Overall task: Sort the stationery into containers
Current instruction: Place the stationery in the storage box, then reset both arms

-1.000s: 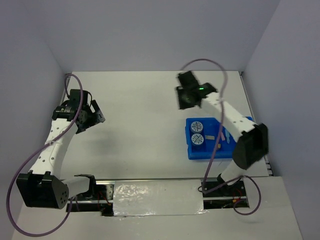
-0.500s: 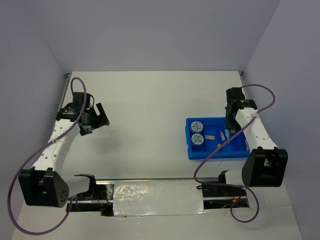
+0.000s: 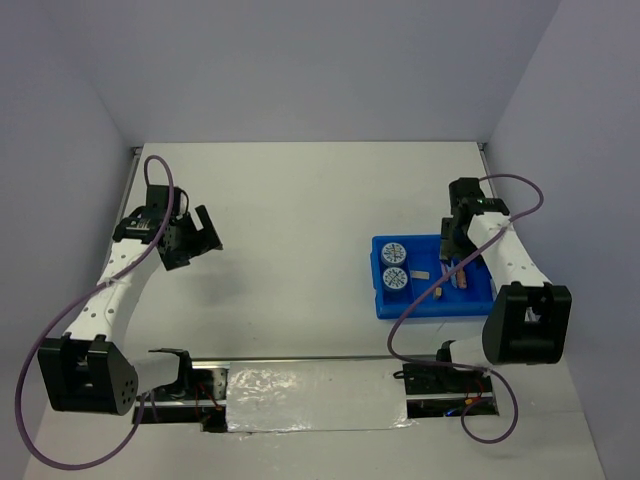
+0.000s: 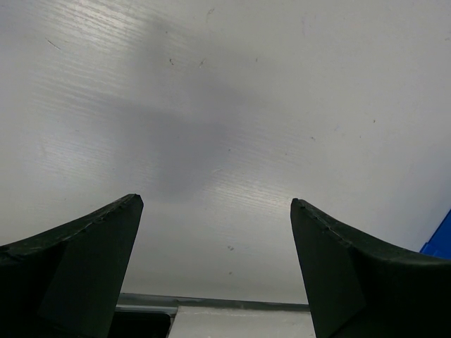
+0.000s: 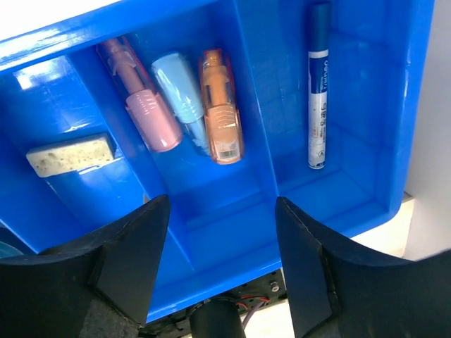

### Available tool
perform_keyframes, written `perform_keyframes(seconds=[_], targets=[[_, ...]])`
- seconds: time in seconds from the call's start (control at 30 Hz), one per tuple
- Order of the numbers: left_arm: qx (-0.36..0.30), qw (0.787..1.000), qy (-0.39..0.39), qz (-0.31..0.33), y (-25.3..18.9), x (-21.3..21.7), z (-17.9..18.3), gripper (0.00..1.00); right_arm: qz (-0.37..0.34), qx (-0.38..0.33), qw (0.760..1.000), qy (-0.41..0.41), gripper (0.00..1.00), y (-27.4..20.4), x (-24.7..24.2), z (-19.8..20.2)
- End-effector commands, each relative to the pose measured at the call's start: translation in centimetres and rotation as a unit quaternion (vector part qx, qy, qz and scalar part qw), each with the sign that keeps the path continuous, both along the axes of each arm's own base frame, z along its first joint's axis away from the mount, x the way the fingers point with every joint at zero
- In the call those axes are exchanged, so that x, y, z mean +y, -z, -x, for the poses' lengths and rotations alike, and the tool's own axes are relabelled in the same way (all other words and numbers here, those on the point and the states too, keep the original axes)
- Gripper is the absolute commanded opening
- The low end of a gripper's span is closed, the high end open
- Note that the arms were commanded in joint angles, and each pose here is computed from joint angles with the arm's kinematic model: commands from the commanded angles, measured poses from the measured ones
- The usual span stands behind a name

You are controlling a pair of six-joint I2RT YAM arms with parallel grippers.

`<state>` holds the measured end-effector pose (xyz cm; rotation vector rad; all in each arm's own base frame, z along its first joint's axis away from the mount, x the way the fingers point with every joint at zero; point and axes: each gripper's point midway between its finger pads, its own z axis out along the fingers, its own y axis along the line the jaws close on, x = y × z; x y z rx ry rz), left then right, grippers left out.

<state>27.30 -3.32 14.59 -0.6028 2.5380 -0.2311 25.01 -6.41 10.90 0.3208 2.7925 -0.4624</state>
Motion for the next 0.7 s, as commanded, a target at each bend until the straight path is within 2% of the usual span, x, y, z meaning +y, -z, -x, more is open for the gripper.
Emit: perform_keyframes(seconds=[0.0,0.1,0.2,0.23,0.27,0.33,0.43,0.53,0.63,0.67], targets=[[-0.011,1.000,0.007,0.001,-0.6,-0.1,-0.5,0.99,-0.007,-0.015,1.000,0.001,0.70,-1.0,0.1,-0.1],[-0.012,1.000,0.008,-0.002,-1.2,0.0,-0.8,0.99,-0.026,-0.040,0.999,-0.001,0.71,-2.3,0.8,-0.6],[-0.021,0.999,-0.003,-0.034,-3.0,1.2,-1.6,0.99,-0.062,-0.132,0.989,-0.019,0.71,-7.7,2.3,-2.0],[-0.025,0.998,-0.011,-0.053,-3.7,1.9,-2.0,0.99,-0.061,-0.184,0.981,-0.027,0.91,-11.3,2.4,-2.9],[-0.019,0.998,-0.010,-0.066,-4.0,2.1,-2.3,0.99,-0.060,-0.210,0.975,-0.033,1.00,-13.4,2.4,-2.7],[-0.045,0.993,-0.029,-0.108,-7.7,3.3,-3.4,0.99,-0.053,-0.306,0.949,-0.045,1.00,-20.3,2.6,-1.9],[-0.097,0.982,-0.039,-0.158,-13.4,3.8,-4.8,0.99,-0.066,-0.393,0.917,-0.036,1.00,-26.0,3.3,1.0],[-0.178,0.969,-0.022,-0.168,-19.3,2.8,-5.4,0.99,-0.082,-0.449,0.889,-0.035,1.00,-29.0,4.0,4.3],[-0.269,0.946,-0.016,-0.183,-24.8,2.5,-4.5,0.99,-0.075,-0.476,0.876,-0.016,1.00,-30.6,3.6,7.9],[-0.282,0.940,-0.011,-0.193,-25.2,2.5,-4.0,0.99,-0.069,-0.482,0.873,-0.008,1.00,-30.7,3.3,9.8]])
